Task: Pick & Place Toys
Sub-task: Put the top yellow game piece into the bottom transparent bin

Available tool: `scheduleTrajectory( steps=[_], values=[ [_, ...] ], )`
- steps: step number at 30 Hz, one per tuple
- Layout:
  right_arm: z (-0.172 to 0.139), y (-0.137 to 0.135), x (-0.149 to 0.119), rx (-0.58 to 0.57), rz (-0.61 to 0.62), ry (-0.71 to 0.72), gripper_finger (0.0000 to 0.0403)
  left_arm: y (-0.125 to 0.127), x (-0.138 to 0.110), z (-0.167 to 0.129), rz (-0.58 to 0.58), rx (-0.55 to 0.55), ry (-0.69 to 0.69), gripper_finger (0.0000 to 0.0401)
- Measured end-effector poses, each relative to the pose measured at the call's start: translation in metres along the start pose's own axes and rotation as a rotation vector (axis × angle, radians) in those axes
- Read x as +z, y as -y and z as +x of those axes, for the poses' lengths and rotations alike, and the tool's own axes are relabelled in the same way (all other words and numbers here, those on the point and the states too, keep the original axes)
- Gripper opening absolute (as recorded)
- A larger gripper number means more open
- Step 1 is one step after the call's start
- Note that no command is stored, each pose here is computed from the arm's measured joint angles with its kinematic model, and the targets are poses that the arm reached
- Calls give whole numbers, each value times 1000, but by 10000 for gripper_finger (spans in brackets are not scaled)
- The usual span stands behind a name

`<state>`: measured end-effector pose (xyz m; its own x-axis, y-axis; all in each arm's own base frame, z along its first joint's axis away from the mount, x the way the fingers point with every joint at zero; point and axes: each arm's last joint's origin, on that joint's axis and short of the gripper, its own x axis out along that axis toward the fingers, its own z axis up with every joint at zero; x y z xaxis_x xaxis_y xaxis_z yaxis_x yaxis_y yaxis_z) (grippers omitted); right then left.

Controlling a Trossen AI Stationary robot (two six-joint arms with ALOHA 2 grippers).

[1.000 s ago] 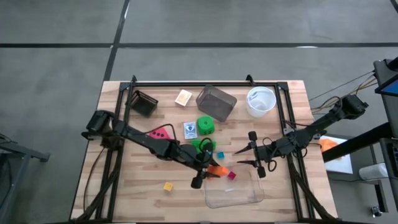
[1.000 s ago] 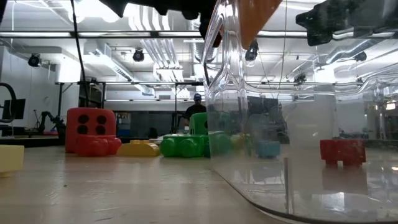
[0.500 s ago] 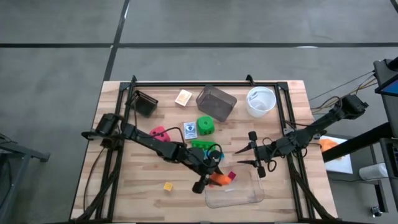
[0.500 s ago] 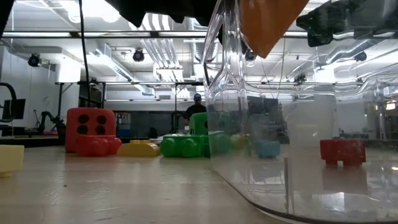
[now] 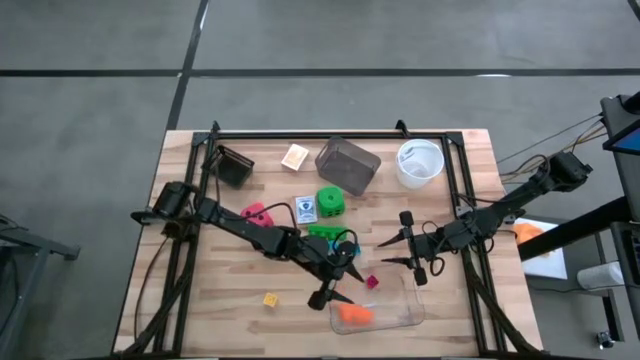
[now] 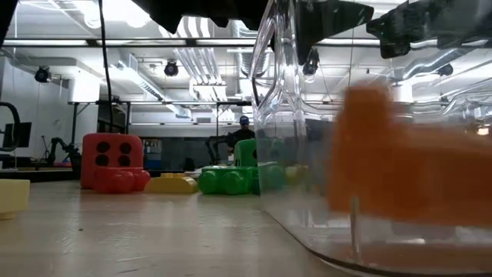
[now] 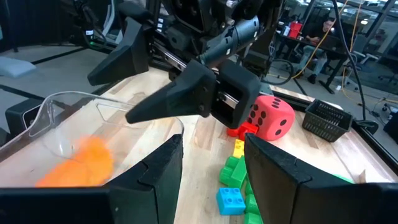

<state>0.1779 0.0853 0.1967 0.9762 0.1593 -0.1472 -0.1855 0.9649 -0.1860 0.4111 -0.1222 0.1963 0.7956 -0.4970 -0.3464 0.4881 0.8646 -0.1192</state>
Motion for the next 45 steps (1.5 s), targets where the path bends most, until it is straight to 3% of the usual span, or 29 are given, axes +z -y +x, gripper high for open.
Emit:
scheduleTrajectory(
  steps=[7, 13, 18, 22, 31, 41, 45],
  values=[
    [0, 0, 0, 0, 2, -1, 167, 3, 8, -15, -9, 47, -75, 330],
    [0, 0, -1, 1, 0, -8, 167, 7, 12, -48, -25, 226, -295, 331],
    [0, 0, -1, 2, 0, -11, 167, 6, -13, -66, -87, 380, -567, 331],
    [0, 0, -2, 2, 3, -13, 167, 0, -39, -75, -139, 465, -676, 331],
    [0, 0, -1, 2, 3, -12, 167, -14, -82, -92, -226, 543, -795, 331],
    [1, -1, -2, 3, 2, -16, 167, -35, -107, -108, -274, 616, -830, 330],
    [1, -1, -2, 3, 2, -17, 167, -38, -111, -110, -300, 594, -818, 304]
  ],
)
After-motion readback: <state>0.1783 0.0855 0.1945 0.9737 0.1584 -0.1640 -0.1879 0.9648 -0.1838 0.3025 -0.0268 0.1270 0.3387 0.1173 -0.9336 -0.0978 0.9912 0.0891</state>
